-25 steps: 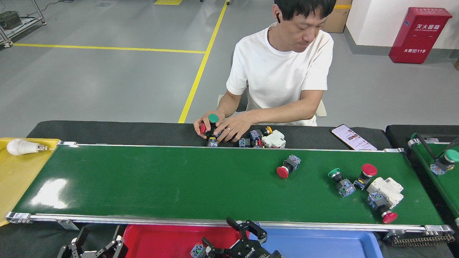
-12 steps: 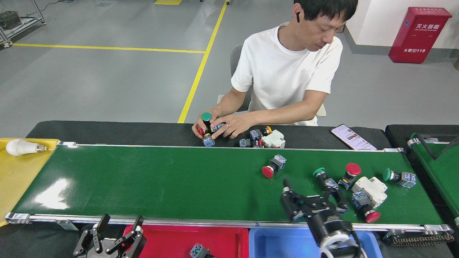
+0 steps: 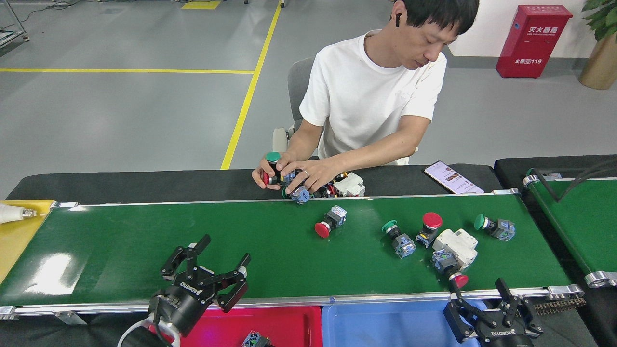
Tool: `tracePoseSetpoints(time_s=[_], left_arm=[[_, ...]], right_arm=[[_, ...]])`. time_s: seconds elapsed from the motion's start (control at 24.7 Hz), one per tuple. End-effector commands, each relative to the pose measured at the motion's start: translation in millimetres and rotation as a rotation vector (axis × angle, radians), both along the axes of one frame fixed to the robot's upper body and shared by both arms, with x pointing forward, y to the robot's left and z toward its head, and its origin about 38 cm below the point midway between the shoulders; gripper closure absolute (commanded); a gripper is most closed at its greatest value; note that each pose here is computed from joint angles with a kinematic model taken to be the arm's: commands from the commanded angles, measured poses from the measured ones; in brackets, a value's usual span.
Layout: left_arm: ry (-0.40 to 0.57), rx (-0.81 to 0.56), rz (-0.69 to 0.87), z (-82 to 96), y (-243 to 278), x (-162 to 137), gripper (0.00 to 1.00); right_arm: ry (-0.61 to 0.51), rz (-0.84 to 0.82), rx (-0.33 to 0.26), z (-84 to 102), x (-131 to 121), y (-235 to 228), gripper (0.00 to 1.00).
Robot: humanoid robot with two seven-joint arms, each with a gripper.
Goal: Pick switch part from conveyor to tray
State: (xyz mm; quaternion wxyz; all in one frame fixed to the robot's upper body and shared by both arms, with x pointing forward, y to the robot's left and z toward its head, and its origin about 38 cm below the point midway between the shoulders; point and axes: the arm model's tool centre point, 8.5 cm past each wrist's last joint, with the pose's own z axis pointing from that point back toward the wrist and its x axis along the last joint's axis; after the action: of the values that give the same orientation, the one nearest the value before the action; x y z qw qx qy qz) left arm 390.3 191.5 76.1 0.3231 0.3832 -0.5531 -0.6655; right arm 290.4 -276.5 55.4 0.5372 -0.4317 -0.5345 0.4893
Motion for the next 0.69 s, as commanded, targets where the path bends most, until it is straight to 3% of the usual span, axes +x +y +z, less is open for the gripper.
tracePoseSetpoints(time_s=[0.0,0.08,0.28,0.53,0.57,0.65], left_arm=[[-0.002,0.029,-0.017,2.9,-9.6,15.0,0.0],[0.047,0.058,-0.032,-5.5,-21.2,32.0,0.0],[0.086,0.04,-0.012,-5.2,-42.1,61.4,0.0],[0.106,0.042,-0.022,-7.6,-55.0,70.4,0.0],[0.117,0.037,-0.022,-10.5,-58.9,71.3,0.0],[0.132,0.032,-0.018,-11.0,-63.1,78.5,0.0]], right_arm=[[-0.037,0.008,0.014,7.1,1.6,5.0,0.02],[-0.033,0.005,0.015,9.6,7.5,7.7,0.02],[0.04,0.07,0.02,5.2,26.4,42.2,0.03],[0.072,0.064,-0.003,-2.4,58.6,68.3,0.04],[0.075,0.074,-0.007,-1.9,64.5,73.6,0.06],[0.109,0.117,-0.013,-7.5,71.9,88.2,0.32]])
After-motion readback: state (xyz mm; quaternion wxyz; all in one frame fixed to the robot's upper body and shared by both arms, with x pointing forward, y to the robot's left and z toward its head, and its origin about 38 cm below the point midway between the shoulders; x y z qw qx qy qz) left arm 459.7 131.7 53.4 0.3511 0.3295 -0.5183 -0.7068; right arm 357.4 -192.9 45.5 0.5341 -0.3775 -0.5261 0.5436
